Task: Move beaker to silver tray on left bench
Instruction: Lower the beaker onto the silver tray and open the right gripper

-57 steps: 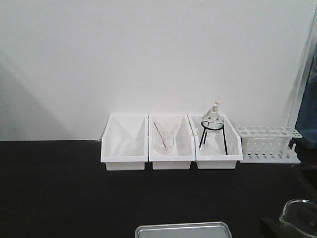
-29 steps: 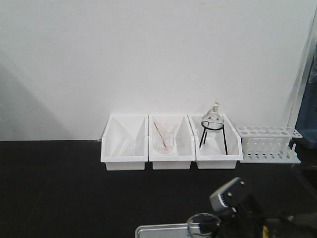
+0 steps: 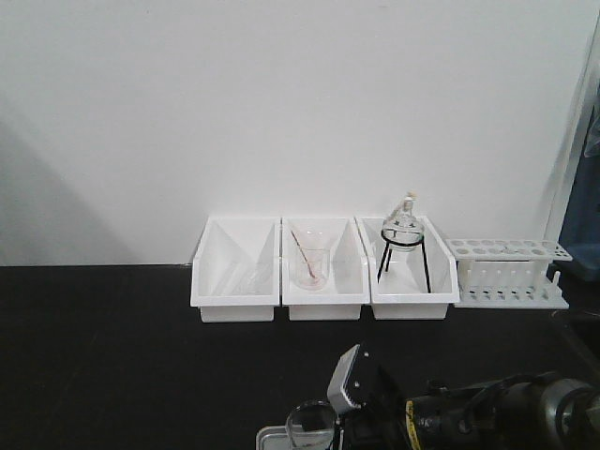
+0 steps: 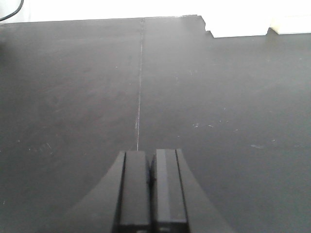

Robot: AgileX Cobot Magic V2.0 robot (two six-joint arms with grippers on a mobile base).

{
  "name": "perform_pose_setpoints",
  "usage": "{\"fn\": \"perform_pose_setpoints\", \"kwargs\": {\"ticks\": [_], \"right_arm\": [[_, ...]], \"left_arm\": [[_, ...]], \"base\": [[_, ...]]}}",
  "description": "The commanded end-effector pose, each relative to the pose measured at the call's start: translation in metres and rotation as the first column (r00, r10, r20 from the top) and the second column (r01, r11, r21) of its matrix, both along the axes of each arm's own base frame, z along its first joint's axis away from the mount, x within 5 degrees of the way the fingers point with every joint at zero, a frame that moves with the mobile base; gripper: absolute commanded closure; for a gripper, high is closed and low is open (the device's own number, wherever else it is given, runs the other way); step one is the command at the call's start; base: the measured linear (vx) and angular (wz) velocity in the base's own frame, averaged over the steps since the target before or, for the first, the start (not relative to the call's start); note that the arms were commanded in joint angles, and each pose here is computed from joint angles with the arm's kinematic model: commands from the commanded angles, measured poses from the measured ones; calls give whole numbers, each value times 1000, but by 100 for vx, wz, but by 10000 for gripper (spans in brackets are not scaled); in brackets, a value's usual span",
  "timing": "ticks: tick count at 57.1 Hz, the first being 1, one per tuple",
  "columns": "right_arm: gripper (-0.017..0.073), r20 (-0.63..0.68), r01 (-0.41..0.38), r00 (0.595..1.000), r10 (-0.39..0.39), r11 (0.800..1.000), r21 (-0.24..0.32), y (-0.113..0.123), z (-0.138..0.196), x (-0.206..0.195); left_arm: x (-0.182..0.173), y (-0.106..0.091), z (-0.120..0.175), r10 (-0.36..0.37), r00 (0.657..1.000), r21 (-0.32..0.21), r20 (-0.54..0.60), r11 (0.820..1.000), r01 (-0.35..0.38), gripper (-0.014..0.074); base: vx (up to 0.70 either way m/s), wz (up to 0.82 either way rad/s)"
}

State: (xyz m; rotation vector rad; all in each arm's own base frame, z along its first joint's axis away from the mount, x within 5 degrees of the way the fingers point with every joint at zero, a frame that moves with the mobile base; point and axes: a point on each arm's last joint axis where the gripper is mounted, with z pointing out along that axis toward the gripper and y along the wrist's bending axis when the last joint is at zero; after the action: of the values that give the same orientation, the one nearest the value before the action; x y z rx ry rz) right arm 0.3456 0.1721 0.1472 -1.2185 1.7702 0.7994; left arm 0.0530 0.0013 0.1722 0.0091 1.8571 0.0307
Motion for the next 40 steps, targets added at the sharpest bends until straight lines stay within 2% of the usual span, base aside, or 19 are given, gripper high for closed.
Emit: {"fn": "perform_pose_setpoints", "kwargs": {"ticks": [1, 9, 17, 27, 31, 40], "right_arm": [[563, 120, 15, 992, -25, 996, 86, 2, 20, 10], [563, 110, 102, 987, -118, 985, 142, 2, 7, 20], [563, 137, 148, 976, -170, 976, 157, 1, -3, 27], [559, 106, 220, 965, -242, 958, 185, -1, -12, 33], [545, 98, 237, 961, -260, 951, 197, -1, -12, 34], [482, 96, 237, 961, -259, 951, 198, -1, -12, 34]], "left_arm": [[1, -1, -2, -8, 998, -2, 65, 1000, 9, 592], [1, -1, -2, -8, 998, -2, 65, 1000, 9, 592], [1, -1, -2, -8, 998, -3, 66, 1000, 8, 592], [1, -1, -2, -8, 998, -3, 66, 1000, 8, 592], [1, -1, -2, -8, 998, -3, 66, 1000, 8, 592], [1, -1, -2, -8, 998, -3, 66, 1000, 8, 592]], "base": [[0, 0], [0, 0], [0, 0], [0, 0], [0, 0], [0, 0]]}}
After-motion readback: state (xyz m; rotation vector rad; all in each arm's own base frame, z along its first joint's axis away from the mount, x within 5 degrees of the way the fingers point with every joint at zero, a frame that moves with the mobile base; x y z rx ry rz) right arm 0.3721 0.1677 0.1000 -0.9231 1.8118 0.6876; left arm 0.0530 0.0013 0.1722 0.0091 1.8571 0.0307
